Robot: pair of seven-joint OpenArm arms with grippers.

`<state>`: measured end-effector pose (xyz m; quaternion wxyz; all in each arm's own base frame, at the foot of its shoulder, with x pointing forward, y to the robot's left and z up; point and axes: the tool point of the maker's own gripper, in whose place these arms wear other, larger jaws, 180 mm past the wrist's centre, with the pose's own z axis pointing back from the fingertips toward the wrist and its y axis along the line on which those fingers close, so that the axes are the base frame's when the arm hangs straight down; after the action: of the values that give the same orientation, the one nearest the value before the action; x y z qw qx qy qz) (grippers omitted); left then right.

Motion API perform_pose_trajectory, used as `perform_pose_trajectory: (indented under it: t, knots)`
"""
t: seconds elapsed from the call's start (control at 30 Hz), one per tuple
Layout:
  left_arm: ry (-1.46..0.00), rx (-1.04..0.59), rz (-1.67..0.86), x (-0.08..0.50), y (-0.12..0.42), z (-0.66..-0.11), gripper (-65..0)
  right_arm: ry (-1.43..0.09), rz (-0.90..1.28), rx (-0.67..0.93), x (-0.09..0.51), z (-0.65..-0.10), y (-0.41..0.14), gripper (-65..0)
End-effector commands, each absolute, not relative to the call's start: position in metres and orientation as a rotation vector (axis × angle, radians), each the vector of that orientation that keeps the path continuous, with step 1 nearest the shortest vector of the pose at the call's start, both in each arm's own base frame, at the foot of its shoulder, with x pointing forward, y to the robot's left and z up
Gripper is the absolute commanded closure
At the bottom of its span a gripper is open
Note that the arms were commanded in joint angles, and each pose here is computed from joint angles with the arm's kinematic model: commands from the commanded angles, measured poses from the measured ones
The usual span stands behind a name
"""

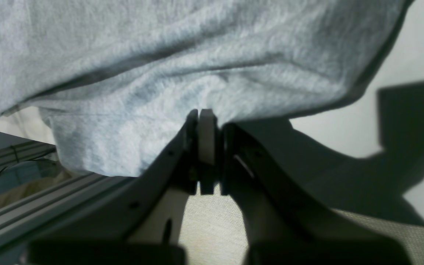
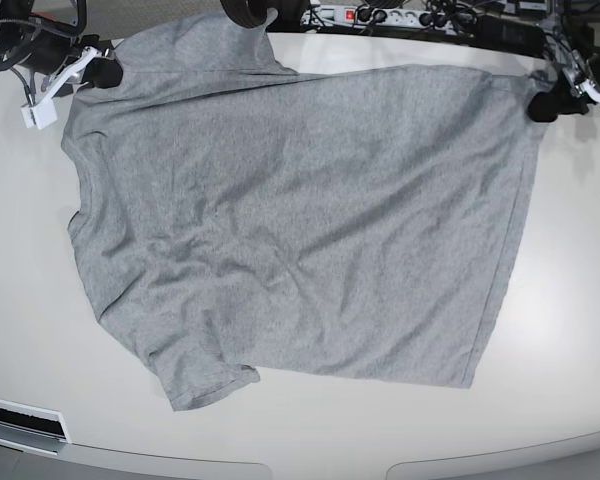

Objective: Layout the t-shirt on the table in an organized manner, then fold the t-shirt properly
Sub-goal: 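Pull both held corners toward the robot base to smooth the shirt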

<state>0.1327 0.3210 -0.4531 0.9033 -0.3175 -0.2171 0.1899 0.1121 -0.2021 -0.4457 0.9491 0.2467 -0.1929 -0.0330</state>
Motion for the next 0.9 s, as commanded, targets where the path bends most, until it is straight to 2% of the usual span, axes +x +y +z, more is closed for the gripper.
perform_pose_trajectory:
  t: [0.0,0.23,0.37,0.4,0.47,0.5,0.77,0.87]
  knots:
    - [-0.385,-0.642,0.377,0.121,0.321,-0.457,-34.0,-0.420,-0.056,0.503,0.117,-0.439,-0.205,0.0]
    - [-0.400,-0.650,0.388,0.123,0.318,-0.458,-32.9,-0.420,-0.056,0.503,0.117,-0.439,-0.205,0.0]
    - [-0.402,-0.652,0.390,0.123,0.318,-0.458,-22.4,-0.420,-0.056,0.503,0.117,-0.439,-0.205,0.0]
    - [-0.401,-0.652,0.390,0.123,0.317,-0.458,-17.8,-0.420,-0.056,0.503,0.117,-0.439,-0.205,0.0]
    - [-0.401,-0.652,0.390,0.123,0.318,-0.458,-2.0,-0.420,-0.056,0.503,0.117,-0.439,-0.205,0.0]
    - [-0.402,-0.650,0.389,0.123,0.319,-0.458,0.0,-0.420,-0.056,0.503,0.117,-0.439,-0.205,0.0]
    - [-0.484,-0.681,0.349,0.149,0.339,-0.419,0.0,-0.417,-0.052,0.509,0.116,-0.438,-0.205,0.0]
    - [-0.501,-0.641,0.283,0.160,0.351,-0.402,0.0,-0.440,-0.051,0.603,0.122,-0.422,-0.196,0.0]
